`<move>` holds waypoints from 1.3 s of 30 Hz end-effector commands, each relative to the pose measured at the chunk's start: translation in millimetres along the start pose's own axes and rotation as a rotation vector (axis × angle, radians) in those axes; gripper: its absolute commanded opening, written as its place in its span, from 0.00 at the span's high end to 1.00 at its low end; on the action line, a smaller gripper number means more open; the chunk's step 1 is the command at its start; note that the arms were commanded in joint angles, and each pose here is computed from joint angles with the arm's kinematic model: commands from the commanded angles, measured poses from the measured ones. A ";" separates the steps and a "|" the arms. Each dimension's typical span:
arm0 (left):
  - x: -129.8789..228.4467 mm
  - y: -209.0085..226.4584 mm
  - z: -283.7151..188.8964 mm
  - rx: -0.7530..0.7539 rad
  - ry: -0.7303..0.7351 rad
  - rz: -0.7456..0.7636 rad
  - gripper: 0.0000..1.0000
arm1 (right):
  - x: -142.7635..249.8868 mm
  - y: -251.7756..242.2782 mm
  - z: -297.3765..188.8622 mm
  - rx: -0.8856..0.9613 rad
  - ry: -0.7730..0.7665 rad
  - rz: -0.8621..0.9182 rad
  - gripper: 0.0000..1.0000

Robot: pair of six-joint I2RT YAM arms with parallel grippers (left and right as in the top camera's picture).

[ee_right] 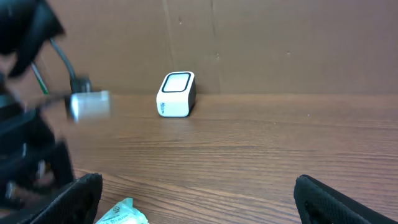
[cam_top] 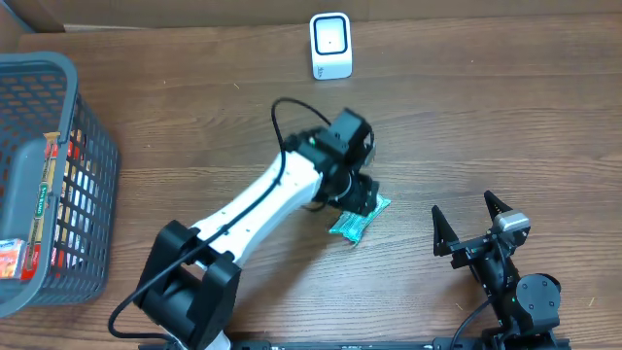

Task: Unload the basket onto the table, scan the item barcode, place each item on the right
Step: 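Lift the teal pack out and place it on the table center, then reach the left gripper into the basket and grasp the spaghetti package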

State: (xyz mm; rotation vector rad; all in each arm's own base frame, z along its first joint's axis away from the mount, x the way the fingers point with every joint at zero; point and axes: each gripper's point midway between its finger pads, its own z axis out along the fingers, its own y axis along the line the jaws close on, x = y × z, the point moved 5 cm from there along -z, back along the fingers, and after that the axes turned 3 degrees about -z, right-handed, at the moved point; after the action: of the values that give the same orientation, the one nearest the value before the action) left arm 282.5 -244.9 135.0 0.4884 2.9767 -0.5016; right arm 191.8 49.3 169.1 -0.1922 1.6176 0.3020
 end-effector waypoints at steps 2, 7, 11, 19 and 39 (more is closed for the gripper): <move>-50.4 13.2 -87.6 -0.078 -0.168 -0.048 0.28 | 2.2 0.0 0.3 0.002 -0.002 0.002 0.00; -67.8 35.6 -185.1 -0.140 -0.317 -0.136 0.28 | 2.2 0.0 0.3 0.002 -0.002 0.002 0.00; -57.6 67.0 -259.4 -0.212 -0.428 -0.241 0.28 | 2.2 0.0 0.3 0.002 -0.002 0.002 0.00; 3.2 159.7 -377.7 -0.411 -0.685 -0.583 0.24 | 2.2 0.0 0.3 0.002 -0.002 0.002 0.00; 179.9 381.9 -407.4 -0.630 -0.690 -1.473 0.22 | 2.2 0.0 0.3 0.002 -0.002 0.002 0.00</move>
State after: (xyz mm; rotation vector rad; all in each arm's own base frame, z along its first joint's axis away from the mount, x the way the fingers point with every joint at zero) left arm 220.6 272.1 408.9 -1.5512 1.9842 0.2559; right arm 191.8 49.3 169.3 -0.1919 1.6169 0.3016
